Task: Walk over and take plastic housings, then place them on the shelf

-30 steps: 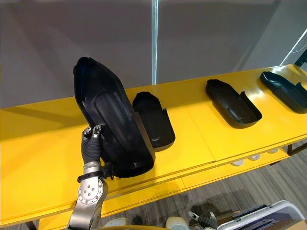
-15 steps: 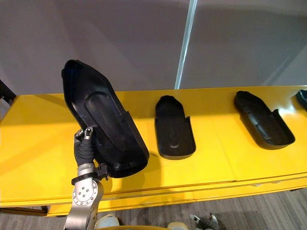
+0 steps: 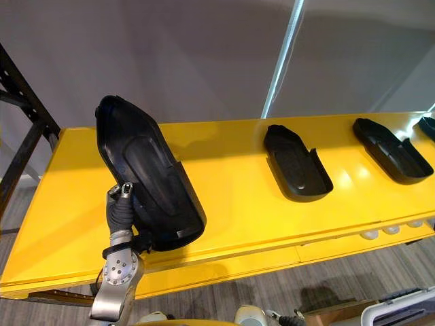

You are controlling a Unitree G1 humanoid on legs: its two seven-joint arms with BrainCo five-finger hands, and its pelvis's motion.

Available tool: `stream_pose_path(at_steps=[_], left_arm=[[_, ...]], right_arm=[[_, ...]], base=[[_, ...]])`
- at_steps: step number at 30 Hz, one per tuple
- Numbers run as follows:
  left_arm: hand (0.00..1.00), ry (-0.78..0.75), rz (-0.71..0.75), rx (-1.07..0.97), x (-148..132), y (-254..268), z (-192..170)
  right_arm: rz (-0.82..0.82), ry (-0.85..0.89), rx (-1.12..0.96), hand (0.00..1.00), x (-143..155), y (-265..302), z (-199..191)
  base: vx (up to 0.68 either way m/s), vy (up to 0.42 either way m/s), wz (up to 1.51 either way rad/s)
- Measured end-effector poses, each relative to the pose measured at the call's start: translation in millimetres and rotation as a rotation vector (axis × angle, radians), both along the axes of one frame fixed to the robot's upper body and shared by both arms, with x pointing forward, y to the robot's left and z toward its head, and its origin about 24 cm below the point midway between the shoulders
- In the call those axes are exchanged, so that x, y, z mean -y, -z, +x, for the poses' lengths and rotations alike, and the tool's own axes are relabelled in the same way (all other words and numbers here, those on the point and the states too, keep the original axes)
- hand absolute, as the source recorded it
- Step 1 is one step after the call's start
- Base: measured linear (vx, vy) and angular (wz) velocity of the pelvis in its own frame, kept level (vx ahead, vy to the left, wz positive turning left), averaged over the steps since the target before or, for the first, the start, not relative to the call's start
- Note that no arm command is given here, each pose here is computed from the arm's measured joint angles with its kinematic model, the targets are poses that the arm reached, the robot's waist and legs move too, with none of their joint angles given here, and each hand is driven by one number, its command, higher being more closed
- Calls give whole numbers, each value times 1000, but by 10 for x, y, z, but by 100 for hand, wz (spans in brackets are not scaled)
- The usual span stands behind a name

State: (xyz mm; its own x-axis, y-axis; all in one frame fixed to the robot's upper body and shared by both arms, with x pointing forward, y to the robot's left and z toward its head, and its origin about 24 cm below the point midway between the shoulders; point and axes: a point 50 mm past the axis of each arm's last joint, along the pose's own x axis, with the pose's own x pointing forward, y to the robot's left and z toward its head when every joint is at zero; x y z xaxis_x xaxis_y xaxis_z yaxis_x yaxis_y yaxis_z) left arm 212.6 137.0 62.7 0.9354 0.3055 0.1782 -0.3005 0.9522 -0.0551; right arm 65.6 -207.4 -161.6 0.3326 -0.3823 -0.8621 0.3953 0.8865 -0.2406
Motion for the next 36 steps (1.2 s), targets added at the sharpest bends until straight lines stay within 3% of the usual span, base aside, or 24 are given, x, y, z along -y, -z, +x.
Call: stream_pose_path(at_steps=[18,25,31,36], left_arm=[[100,77,63,-58,6,45,102],[100,10,226,-146,-327,134,453],[100,-73,310,-282,-681,298,530],[100,-87,354,-330,-817,322,581]], right_arm=[[29,37,20,0,-110,-12,-68],[37,12,9,0,-74,-8,-88],[36,5,5,0,-9,-13,-52],[49,-1,-1,0,12,-6,-64]], base=[[2,-8,-6],[-9,10,-13],[-36,1,0],[-81,0,8]])
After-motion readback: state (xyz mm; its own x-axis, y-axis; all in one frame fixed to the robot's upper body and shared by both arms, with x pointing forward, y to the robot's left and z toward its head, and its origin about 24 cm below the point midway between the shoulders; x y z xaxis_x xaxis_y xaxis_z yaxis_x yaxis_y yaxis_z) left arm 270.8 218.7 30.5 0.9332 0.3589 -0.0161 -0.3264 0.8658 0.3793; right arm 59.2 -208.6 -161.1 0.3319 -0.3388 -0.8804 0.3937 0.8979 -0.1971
